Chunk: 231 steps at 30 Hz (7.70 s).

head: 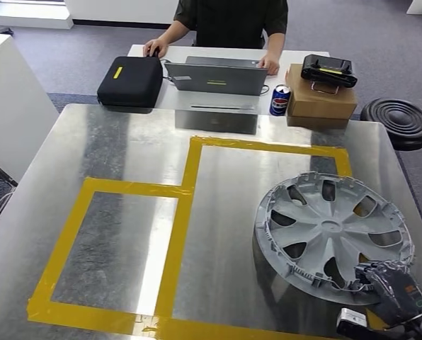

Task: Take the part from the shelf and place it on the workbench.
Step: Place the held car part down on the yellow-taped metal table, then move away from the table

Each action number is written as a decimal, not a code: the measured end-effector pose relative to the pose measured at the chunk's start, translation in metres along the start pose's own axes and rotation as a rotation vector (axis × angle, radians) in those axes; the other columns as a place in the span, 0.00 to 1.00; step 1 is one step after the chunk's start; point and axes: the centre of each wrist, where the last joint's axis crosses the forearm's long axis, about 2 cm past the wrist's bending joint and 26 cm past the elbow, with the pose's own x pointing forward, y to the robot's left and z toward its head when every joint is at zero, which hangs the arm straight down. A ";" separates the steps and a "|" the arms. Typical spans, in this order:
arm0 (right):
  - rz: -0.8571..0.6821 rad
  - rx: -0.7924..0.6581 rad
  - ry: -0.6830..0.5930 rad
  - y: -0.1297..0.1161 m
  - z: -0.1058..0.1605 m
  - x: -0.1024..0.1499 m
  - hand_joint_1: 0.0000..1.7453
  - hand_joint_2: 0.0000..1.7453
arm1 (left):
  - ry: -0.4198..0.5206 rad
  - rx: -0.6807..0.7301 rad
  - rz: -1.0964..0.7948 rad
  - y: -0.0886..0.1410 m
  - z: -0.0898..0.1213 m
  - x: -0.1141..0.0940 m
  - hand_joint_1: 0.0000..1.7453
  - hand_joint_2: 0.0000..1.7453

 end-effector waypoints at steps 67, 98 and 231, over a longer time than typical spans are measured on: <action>0.152 0.033 -0.219 0.023 -0.125 0.065 0.75 1.00 | -0.014 -0.046 -0.134 0.002 -0.003 0.006 0.00 1.00; 0.111 -0.010 -0.227 0.018 -0.132 0.080 0.00 0.75 | -0.021 -0.049 -0.105 0.002 -0.003 0.006 0.00 0.00; -1.352 0.486 0.913 0.252 0.009 0.184 0.00 0.00 | 0.046 0.165 0.455 0.022 -0.028 0.086 0.00 0.00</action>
